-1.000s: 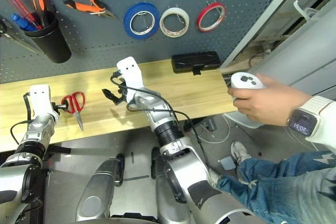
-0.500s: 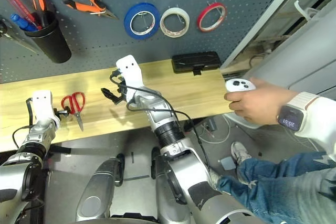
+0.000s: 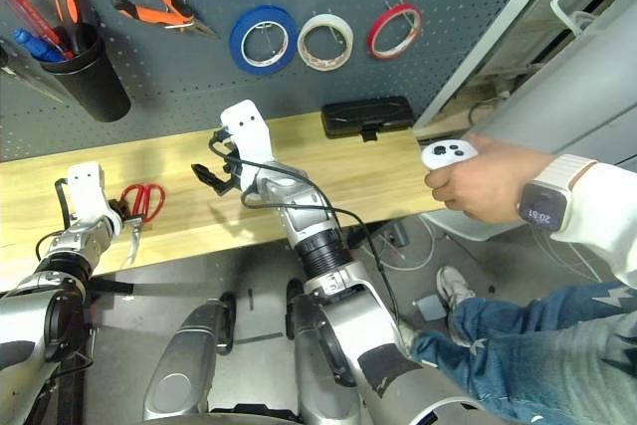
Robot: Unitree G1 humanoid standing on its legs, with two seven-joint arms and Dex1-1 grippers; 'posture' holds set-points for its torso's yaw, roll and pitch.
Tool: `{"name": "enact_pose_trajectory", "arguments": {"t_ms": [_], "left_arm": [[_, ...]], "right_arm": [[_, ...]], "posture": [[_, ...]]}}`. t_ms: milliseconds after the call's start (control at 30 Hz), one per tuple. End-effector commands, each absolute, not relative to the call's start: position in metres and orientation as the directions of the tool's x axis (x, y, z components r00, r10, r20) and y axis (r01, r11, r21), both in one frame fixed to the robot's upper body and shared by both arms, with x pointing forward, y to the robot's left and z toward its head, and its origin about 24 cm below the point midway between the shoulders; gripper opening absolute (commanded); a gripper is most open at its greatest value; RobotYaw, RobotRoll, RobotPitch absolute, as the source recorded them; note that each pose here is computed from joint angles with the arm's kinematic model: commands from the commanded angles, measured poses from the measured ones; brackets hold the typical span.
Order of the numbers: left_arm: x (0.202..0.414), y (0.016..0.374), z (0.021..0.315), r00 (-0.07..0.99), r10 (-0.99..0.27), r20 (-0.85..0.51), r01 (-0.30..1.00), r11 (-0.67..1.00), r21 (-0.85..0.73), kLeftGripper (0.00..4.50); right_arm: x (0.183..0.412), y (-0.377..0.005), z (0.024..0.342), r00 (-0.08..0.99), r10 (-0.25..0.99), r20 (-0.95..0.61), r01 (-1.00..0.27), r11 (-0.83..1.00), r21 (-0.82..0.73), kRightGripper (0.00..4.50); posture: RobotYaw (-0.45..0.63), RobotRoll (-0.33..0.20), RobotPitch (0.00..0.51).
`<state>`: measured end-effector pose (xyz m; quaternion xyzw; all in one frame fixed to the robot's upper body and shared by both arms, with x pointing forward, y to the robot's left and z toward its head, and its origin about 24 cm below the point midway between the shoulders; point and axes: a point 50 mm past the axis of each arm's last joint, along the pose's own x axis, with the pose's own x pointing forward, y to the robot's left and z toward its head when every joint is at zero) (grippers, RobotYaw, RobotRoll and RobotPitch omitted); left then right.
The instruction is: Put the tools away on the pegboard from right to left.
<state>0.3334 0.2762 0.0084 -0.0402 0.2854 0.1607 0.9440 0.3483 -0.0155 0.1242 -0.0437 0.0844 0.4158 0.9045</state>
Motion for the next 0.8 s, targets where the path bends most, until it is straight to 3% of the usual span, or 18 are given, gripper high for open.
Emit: {"name": "enact_pose_trajectory", "arguments": {"t_ms": [33,300,533,800], "left_arm": [[0.318,0.283,-0.008,0.750,0.330,-0.574,-0.386,0.922,0.026,0.03],[0.313,0.297,0.005,0.818,0.440,-0.369,-0.471,0.882,0.009,0.03],[0.285,0.323,0.017,0.781,0.595,-0.190,-0.605,0.796,0.002,0.03],[0.278,0.337,0.037,0.740,0.667,-0.087,-0.672,0.733,-0.101,0.03]], "right_arm": [[0.349,-0.014,0.126,0.635,0.752,-0.175,-0.765,0.643,-0.014,4.50],[0.352,-0.014,0.135,0.639,0.760,-0.118,-0.767,0.640,-0.030,4.50],[0.352,-0.015,0.140,0.635,0.767,-0.089,-0.772,0.635,-0.034,4.50],[0.350,-0.013,0.148,0.614,0.788,-0.037,-0.789,0.613,-0.047,4.50]], "posture": [[0.03,0.000,0.297],[0.06,0.000,0.269],[0.08,0.000,0.263],[0.08,0.000,0.272]]}}
